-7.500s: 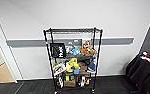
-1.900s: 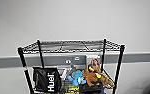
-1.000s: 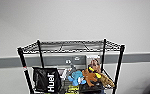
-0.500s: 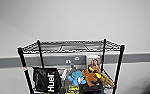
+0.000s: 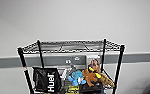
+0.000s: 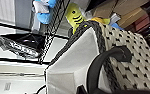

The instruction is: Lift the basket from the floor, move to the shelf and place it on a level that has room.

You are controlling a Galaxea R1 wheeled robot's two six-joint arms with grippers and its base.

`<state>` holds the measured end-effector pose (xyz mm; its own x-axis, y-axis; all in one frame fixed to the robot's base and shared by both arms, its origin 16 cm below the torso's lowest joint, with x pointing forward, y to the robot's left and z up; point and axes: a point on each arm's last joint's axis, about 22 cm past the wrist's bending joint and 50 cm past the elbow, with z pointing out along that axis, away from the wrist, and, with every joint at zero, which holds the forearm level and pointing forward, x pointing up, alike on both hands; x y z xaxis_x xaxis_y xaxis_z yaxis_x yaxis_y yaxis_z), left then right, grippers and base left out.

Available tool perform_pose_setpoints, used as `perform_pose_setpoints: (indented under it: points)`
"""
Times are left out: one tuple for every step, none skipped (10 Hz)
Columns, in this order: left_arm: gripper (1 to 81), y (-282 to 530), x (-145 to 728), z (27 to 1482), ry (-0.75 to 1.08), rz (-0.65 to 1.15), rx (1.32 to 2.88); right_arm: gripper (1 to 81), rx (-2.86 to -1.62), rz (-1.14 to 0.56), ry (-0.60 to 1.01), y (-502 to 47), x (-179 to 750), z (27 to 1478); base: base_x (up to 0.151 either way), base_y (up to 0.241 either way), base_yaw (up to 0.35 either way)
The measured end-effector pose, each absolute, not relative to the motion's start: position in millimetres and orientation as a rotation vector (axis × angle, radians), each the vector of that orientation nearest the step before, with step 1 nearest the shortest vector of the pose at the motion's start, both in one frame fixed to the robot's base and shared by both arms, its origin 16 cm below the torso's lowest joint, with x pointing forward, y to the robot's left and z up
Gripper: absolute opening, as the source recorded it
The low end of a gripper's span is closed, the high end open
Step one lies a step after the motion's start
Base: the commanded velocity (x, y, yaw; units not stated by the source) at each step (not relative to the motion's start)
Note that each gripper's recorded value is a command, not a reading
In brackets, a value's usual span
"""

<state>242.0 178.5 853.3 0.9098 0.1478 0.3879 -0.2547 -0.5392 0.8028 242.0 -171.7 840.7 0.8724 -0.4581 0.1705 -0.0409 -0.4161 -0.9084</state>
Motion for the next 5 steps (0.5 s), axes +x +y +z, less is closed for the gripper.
perform_pose_setpoints:
  points:
    - [1.0, 178.8, 244.6, 867.8, -0.093, 0.53, 2.065, 1.0, -1.948, -0.502, 0.345, -172.9, 247.1, 856.0, 0.0, 0.0, 0.0]
    - [1.0, 178.2, 247.5, 882.4, -0.108, 0.547, 2.05, 1.0, -1.934, -0.523, 0.326, -173.9, 253.7, 871.1, 0.0, 0.0, 0.0]
    - [1.0, 179.0, 252.3, 895.2, -0.123, 0.567, 2.04, 1.0, -1.919, -0.538, 0.306, -172.7, 258.9, 885.7, 0.0, 0.0, 0.0]
    - [1.0, 181.6, 258.9, 907.9, -0.139, 0.594, 2.033, 1.0, -1.902, -0.546, 0.284, -169.9, 261.7, 900.6, 0.0, 0.0, 0.0]
    - [1.0, 183.9, 263.8, 922.1, -0.156, 0.617, 2.025, 1.0, -1.884, -0.555, 0.256, -166.8, 264.1, 918.0, 0.0, 0.0, 0.0]
